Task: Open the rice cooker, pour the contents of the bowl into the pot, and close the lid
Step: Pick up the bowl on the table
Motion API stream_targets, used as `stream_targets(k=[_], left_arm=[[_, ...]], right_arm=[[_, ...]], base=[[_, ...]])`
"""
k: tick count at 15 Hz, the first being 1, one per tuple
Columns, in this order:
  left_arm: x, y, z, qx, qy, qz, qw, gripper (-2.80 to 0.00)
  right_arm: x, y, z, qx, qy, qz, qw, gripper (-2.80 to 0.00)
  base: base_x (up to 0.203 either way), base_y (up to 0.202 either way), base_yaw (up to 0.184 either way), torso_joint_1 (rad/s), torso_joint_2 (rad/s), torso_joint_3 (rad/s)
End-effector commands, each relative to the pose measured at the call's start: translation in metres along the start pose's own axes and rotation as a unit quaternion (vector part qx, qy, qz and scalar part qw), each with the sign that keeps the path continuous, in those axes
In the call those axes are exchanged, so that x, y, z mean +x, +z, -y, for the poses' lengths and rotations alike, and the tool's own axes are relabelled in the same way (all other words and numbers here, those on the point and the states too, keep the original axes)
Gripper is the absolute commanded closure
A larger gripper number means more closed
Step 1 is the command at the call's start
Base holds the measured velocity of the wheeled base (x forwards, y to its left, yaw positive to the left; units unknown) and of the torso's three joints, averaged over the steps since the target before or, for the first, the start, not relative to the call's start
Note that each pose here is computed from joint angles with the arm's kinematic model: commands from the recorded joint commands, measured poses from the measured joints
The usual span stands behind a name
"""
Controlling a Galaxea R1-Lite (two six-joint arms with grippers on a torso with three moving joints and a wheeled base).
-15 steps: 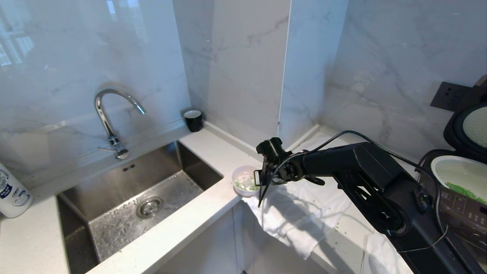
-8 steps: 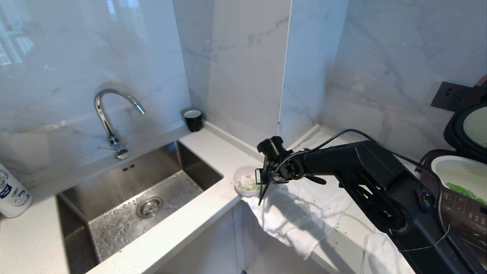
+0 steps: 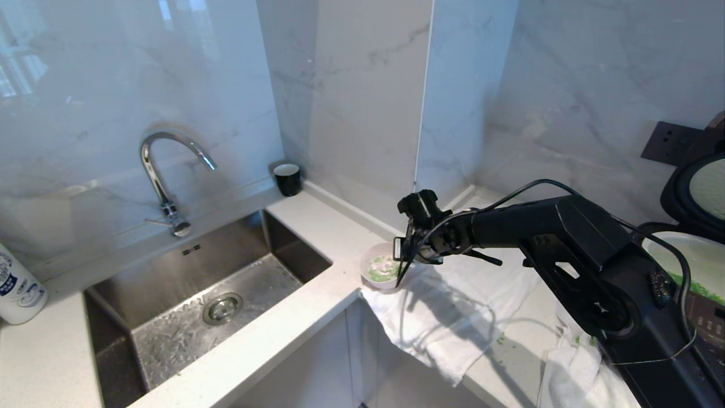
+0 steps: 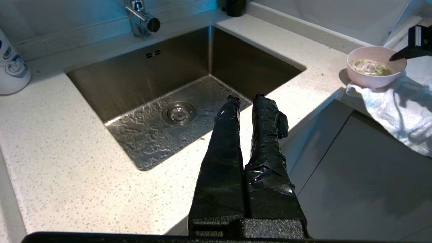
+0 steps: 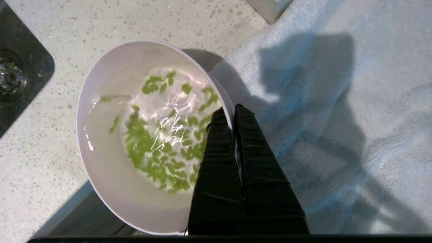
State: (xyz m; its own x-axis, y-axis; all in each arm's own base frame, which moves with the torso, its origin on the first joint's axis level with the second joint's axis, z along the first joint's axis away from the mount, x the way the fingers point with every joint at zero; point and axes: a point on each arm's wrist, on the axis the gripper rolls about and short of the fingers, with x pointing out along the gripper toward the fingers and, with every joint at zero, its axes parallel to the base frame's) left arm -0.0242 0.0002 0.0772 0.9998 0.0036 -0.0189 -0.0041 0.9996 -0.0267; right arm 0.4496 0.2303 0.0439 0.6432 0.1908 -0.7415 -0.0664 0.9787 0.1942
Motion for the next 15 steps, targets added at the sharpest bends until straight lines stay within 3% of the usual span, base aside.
stream_targets(k=[1,6,10,15], left_arm=[[0.0,0.0,0.0,0.0,0.0,0.0,1.0,0.0],[0.0,0.0,0.0,0.0,0.0,0.0,1.0,0.0],[0.0,0.0,0.0,0.0,0.0,0.0,1.0,0.0],[0.0,0.0,0.0,0.0,0.001,0.0,1.0,0.0]], right_arm=[[-0.006,-0.004,0.003,0.001,-0.005,-0.011,1.0,0.0],[-0.025,-0.029,0.018,0.011,-0.028,-0.058,0.998,0.0],[-0.032,-0.027,0.044,0.046,-0.03,-0.051,0.997,0.0],[-0.027,-0.03,0.044,0.045,-0.028,-0.057,0.997,0.0]], base=[[0.0,0.0,0.0,0.0,0.0,0.0],[0.0,0.0,0.0,0.0,0.0,0.0],[0.0,0.0,0.0,0.0,0.0,0.0],[0.0,0.0,0.0,0.0,0.0,0.0]])
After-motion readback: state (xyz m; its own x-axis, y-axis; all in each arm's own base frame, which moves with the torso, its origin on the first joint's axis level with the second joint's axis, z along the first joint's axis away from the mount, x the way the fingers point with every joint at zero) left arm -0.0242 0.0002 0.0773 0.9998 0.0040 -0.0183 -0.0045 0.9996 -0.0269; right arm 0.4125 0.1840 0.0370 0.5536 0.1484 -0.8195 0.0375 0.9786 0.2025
